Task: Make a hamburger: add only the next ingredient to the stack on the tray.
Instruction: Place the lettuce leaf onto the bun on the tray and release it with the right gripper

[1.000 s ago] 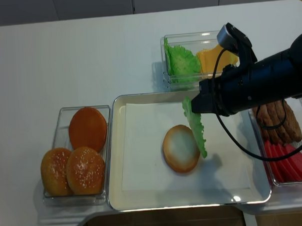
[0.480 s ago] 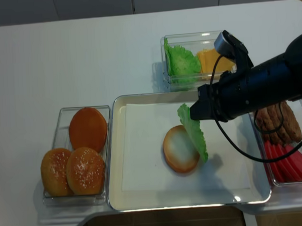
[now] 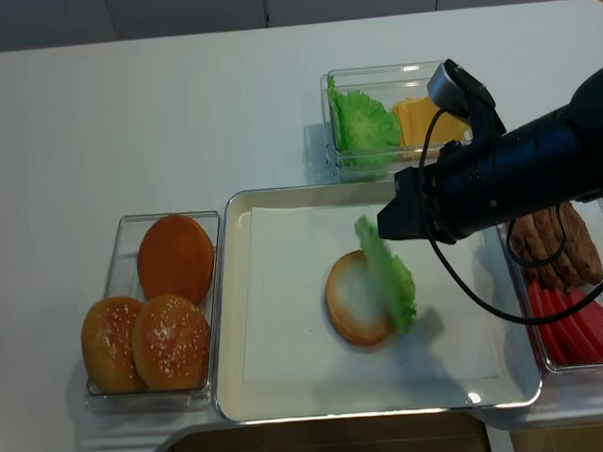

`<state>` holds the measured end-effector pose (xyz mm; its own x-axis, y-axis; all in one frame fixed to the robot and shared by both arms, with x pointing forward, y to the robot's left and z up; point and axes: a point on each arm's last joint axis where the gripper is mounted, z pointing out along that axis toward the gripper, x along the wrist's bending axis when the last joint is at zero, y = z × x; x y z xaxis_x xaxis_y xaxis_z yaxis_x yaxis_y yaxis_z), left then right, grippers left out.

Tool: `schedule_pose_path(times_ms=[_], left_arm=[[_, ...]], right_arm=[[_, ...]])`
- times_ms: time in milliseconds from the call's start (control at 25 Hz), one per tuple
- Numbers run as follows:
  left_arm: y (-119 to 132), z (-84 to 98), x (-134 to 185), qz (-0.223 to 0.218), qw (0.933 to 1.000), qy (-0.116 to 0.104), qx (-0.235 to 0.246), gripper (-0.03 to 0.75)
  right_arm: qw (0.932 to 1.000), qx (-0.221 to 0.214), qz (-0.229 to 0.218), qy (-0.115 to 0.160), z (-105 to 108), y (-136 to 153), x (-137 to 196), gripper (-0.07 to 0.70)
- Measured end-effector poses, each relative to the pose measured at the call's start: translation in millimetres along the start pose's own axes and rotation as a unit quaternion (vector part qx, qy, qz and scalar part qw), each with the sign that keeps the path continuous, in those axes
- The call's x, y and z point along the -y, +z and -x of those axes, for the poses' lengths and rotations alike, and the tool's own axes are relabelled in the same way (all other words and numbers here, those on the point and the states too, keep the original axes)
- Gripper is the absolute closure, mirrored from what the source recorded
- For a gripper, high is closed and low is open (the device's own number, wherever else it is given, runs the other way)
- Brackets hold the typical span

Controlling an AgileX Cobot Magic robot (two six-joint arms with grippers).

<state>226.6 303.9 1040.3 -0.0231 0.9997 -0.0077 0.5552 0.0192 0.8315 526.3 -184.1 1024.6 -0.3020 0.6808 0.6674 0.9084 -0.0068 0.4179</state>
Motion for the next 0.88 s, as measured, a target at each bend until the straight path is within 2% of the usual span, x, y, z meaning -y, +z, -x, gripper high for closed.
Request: schedule_pose_path(times_ms=[160,440,600,720,880], left_arm=[[0,0.0,0,0.0,1.0,0.0,0.0,0.358],[0,0.0,0,0.0,1.0,0.0,0.0,0.358],[0,0.0,0,0.0,1.0,0.0,0.0,0.358],[0,0.0,0,0.0,1.0,0.0,0.0,0.358],[0,0.0,0,0.0,1.0,0.0,0.0,0.358]], right_arm=[[1.0,-0.008,0.001,0.006,-1,0,0,0.398],[0.9999,-0.011,-0.002,0.007,-2,0,0,0.227],[0.9999,0.002,-0.012,-0.003,0,0,2,0.204],[0.9986,0.041,-0.031,-0.016,2,-4,-2,0.202],[0.9929,0.102,-0.052,-0.031,1,-15,-12,0.202]])
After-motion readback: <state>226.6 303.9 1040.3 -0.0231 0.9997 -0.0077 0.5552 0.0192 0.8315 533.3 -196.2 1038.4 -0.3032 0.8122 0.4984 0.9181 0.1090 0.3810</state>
